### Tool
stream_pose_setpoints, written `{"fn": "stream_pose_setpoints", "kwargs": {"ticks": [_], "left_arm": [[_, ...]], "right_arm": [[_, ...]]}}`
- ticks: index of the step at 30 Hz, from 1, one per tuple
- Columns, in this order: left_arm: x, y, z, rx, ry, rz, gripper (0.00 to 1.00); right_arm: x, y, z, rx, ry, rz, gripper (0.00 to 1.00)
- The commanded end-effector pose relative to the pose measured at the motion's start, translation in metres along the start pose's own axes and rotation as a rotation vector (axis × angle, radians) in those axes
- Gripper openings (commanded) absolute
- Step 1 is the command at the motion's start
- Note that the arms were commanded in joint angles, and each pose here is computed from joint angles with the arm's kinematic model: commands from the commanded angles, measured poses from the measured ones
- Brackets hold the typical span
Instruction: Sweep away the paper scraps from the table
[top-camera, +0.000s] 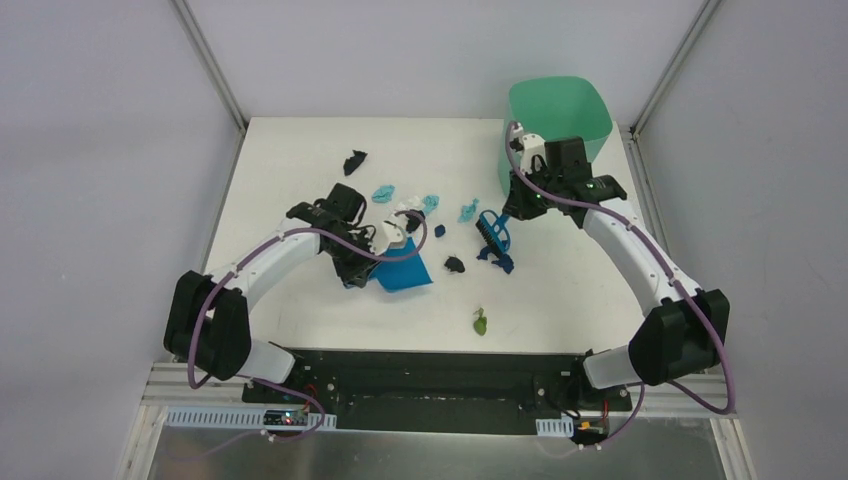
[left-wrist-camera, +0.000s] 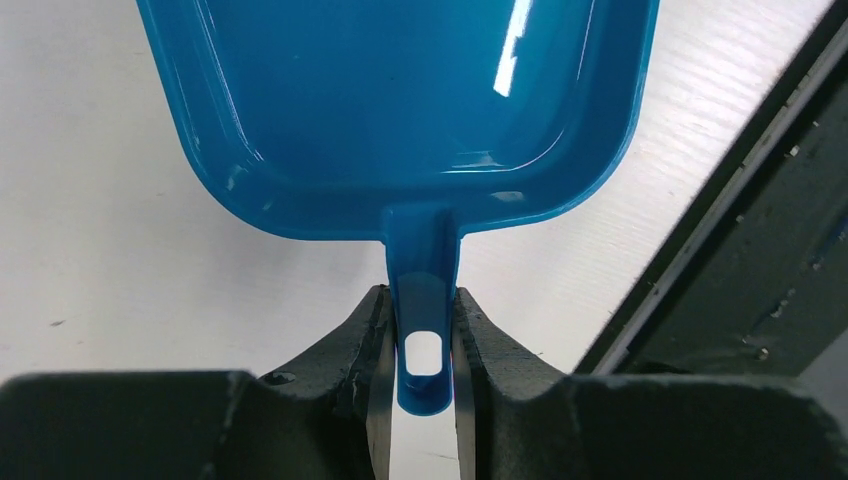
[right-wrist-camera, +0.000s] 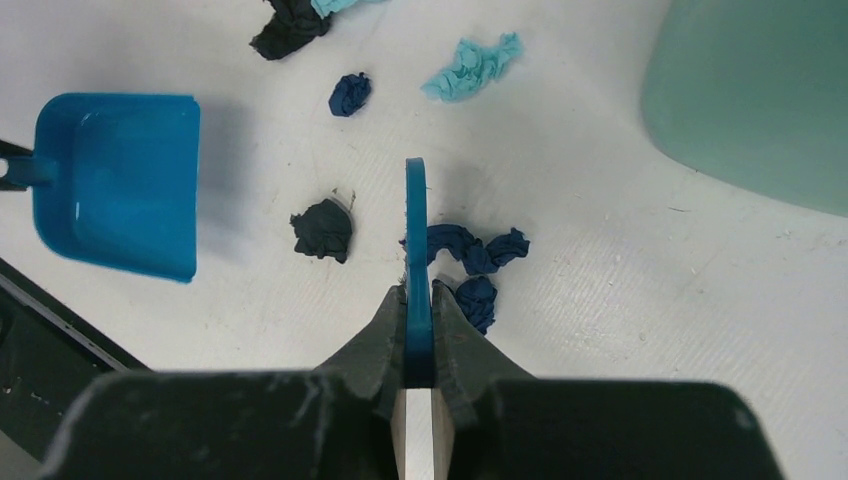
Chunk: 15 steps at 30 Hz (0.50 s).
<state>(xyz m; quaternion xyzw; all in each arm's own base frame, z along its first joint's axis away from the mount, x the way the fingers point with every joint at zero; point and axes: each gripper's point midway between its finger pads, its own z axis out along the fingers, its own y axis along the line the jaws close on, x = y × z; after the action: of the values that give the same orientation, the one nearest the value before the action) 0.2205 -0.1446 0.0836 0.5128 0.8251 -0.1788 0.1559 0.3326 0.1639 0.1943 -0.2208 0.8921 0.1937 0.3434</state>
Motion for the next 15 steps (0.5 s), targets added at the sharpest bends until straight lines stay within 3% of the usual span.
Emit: {"fn": "stream_pose_setpoints", "kwargs": {"ticks": [1, 15], "left_arm": [[0.006, -0.025, 0.003, 0.048, 0.075, 0.003, 0.00], [0.012, -0.026, 0.031, -0.002, 0.271, 0.063, 0.00]], "right_arm": [[-0.017, -0.005, -0.005, 0.083, -0.032, -0.012, 0.00], [-0.005, 0.019, 0.044, 0.206, 0.045, -0.123, 0.00]]}}
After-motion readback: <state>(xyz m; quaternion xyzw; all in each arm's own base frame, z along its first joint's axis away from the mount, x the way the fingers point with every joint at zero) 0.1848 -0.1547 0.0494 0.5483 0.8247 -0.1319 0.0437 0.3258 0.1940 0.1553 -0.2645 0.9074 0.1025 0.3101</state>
